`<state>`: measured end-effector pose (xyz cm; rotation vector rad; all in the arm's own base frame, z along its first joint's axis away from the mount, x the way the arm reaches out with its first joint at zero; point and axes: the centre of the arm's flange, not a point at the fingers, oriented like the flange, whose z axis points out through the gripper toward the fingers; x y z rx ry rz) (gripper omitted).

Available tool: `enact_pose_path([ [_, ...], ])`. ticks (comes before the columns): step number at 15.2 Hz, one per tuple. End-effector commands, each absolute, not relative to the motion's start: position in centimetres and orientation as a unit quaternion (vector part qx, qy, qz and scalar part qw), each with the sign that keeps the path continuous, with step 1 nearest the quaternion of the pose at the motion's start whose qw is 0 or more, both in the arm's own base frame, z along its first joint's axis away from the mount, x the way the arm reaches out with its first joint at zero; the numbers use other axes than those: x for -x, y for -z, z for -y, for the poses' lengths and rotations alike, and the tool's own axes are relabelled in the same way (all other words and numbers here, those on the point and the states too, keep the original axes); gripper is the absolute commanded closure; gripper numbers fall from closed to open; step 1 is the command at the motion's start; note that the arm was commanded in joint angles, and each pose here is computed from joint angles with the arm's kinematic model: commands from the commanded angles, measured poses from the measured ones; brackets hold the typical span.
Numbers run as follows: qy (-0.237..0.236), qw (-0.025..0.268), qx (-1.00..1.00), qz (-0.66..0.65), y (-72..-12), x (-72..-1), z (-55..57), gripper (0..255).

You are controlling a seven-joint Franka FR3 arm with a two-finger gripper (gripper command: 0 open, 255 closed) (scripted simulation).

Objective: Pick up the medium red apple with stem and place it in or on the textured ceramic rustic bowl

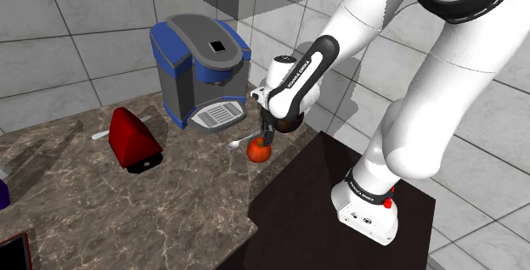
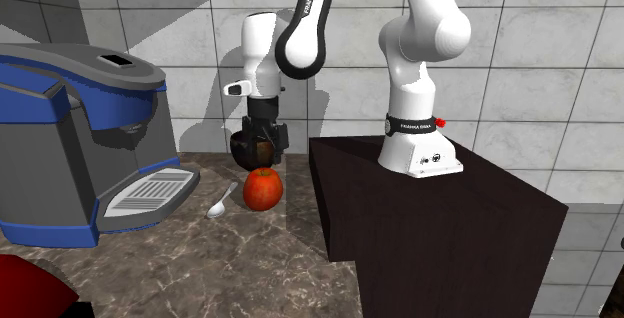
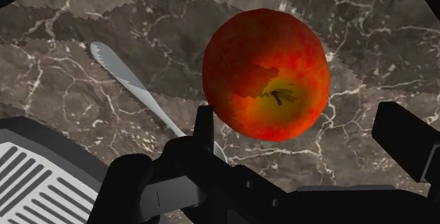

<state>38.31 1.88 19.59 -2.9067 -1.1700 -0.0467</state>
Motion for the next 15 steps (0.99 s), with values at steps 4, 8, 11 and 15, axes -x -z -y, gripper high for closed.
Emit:
enact_pose_path([
  [4,0.015,0.004,0.927,0.374,-17.62,-38.37,-1.85,0],
  [8,0.015,0.004,0.927,0.374,-17.62,-38.38,-1.85,0],
  [11,0.015,0.004,0.927,0.374,-17.63,-38.38,-1.85,255],
  [15,0.015,0.004,0.927,0.374,-17.63,-38.35,-1.84,255],
])
